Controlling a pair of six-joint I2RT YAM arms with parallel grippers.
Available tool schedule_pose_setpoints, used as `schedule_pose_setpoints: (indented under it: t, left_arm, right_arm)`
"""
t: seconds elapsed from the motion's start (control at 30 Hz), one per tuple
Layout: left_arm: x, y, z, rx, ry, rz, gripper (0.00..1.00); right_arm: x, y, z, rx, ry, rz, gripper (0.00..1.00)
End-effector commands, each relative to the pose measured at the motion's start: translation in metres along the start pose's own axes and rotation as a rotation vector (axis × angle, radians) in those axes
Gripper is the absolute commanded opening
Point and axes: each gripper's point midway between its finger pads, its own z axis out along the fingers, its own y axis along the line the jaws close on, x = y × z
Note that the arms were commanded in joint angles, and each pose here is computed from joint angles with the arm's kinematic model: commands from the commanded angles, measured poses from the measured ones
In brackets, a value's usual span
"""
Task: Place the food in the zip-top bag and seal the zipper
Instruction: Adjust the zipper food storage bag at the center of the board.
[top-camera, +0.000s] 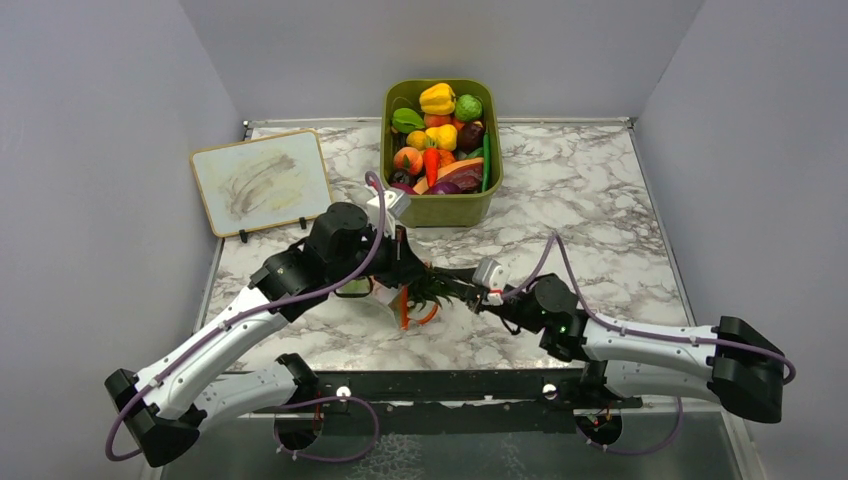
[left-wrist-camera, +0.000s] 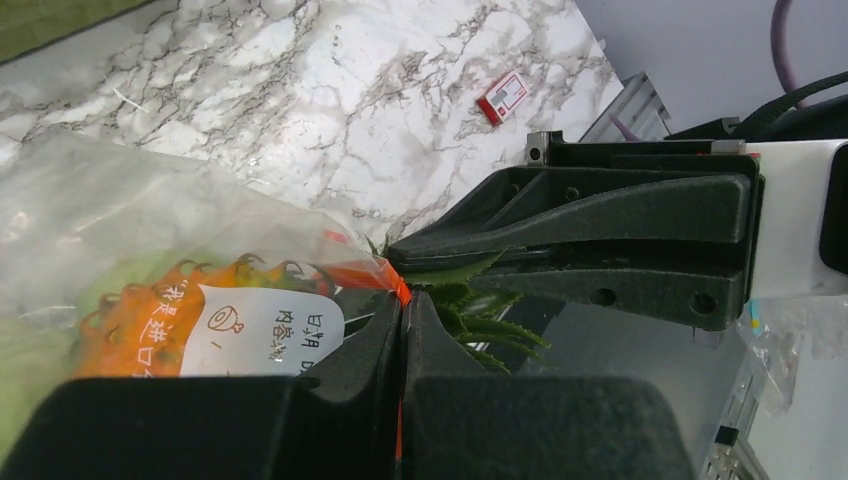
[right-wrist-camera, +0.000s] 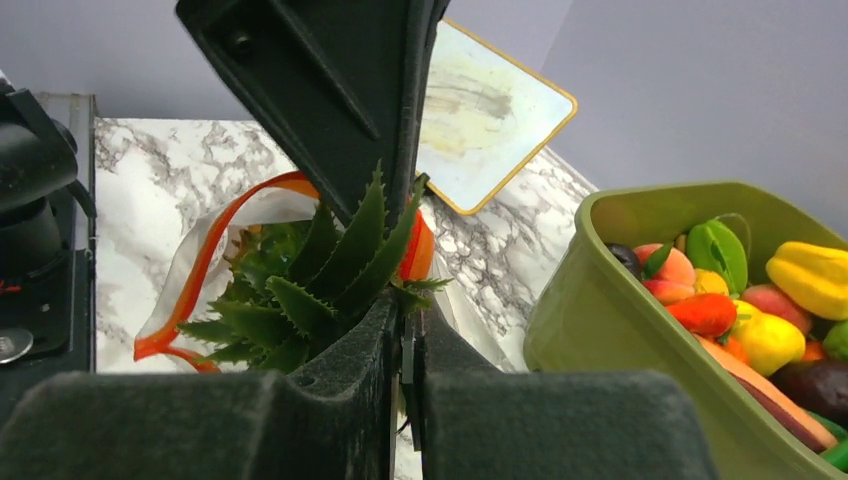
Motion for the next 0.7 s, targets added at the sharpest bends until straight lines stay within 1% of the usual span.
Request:
schedule_pose_setpoints:
  t: [0.0,0.1,0.13,0.17,0.23,0.27,0.33,0.4,0.57,0.67]
  left_arm:
    - [-0.050,-0.043,-0.025,0.120,-0.171,0.019,0.00]
    - [-0.061,-0.039,-0.027,0.081,-0.209,0.011,0.00]
    - [-0.063,-0.037,-0.026,0.068,-0.215,0.007,0.00]
    - [-0.065,-0.035,-0.025,0.053,-0.220,0.003,0.00]
    - [-0.070,-0.032,-0.025,0.024,-0.235,0.001,0.00]
    - [-0.073,-0.029,-0.026,0.008,-0.246,-0.001,0.00]
    - [-0.077,-0.024,-0.026,-0.020,-0.266,-0.010,0.00]
    - [-0.080,-0.023,-0.027,-0.032,-0.278,-0.019,0.00]
    - [-0.084,-0.020,-0.029,-0.051,-0.297,-0.009,0.00]
    - [-0.084,-0.014,-0.027,-0.083,-0.304,-0.003,0.00]
  right_arm:
    - [-0.006,-0.008,0.007,0.039,0.103,0.151,0.09]
    - [-0.006,-0.009,0.003,0.078,0.201,0.318,0.21]
    - [0.000,-0.004,-0.002,0.079,0.248,0.387,0.28]
    - [-0.001,0.000,-0.006,0.076,0.263,0.444,0.31]
    - [-0.004,0.008,-0.013,0.060,0.296,0.534,0.41]
    - [-0.008,0.009,-0.016,0.060,0.310,0.572,0.44]
    - [-0.017,0.008,-0.021,0.073,0.326,0.625,0.47]
    - [-0.023,0.005,-0.026,0.082,0.333,0.635,0.49]
    - [-0.019,-0.005,-0.038,0.178,0.389,0.686,0.55]
    - [-0.028,-0.008,-0.046,0.212,0.386,0.759,0.57]
